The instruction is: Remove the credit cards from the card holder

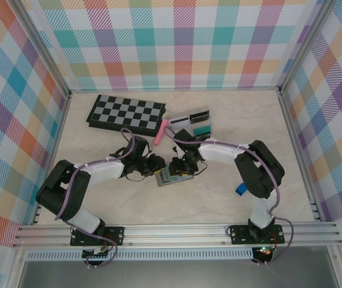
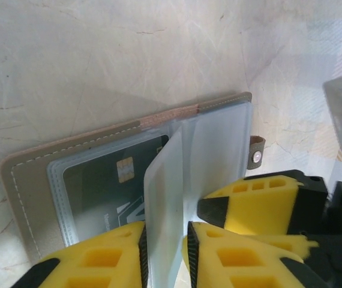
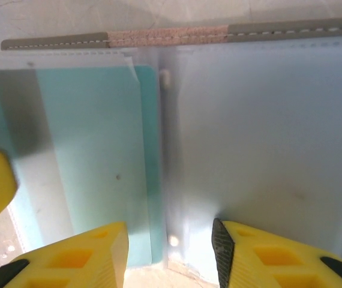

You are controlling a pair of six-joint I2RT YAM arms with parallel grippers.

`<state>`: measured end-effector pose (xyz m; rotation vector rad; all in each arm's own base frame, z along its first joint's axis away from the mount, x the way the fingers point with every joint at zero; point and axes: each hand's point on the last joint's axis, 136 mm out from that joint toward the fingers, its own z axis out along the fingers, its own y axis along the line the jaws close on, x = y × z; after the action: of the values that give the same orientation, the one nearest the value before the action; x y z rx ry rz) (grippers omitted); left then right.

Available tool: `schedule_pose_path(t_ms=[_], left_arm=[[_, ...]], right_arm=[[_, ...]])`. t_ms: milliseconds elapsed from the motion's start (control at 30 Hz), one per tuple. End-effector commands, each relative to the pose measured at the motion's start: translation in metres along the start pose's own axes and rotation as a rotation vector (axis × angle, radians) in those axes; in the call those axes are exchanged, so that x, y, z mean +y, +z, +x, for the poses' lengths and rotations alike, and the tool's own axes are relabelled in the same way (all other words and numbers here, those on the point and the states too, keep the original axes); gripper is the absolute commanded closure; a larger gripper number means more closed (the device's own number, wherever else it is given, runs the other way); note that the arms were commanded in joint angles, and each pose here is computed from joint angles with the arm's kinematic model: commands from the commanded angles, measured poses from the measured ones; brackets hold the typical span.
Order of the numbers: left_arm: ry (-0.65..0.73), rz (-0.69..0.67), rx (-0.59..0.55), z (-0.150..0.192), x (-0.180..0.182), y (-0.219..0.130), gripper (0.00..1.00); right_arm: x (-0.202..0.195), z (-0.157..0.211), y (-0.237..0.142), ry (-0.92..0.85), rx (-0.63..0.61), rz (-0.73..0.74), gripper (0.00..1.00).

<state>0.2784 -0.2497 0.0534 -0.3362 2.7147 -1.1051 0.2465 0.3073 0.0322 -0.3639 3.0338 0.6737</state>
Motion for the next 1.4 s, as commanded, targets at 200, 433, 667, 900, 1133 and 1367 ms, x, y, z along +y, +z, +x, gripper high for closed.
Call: schedule_pose_path(t_ms=[200,433,667,900,1133,1367], left_arm=[[-0.008,-0.047,0.031,0.001,0.011,0.005,0.90],[0.104,-0.251,0.078,0.005,0.026,-0.023,0.96],[0.174,-0.290,0.078,-0.004,0.009,-0.043,0.89],[0.068,-0.146,0.107,0.002,-0.014,-0.018,0.62],[0.049,-0.057,0.121,0.007,-0.035,-0.004,0.55],[0.006,-0.086,0.033,-0.008,-0.033,-0.014,0.54]], right_arm=[[-0.014,-0.018,-0.045,0.022,-0.184,0.044,0.53],[-0.029,-0.025,-0.064,0.059,-0.254,0.066,0.52],[-0.033,-0.026,-0.066,0.077,-0.268,0.060,0.52],[-0.037,-0.026,-0.069,0.093,-0.276,0.064,0.53],[-0.042,-0.027,-0.073,0.118,-0.284,0.063,0.53],[-0.039,-0.029,-0.076,0.103,-0.292,0.046,0.52]])
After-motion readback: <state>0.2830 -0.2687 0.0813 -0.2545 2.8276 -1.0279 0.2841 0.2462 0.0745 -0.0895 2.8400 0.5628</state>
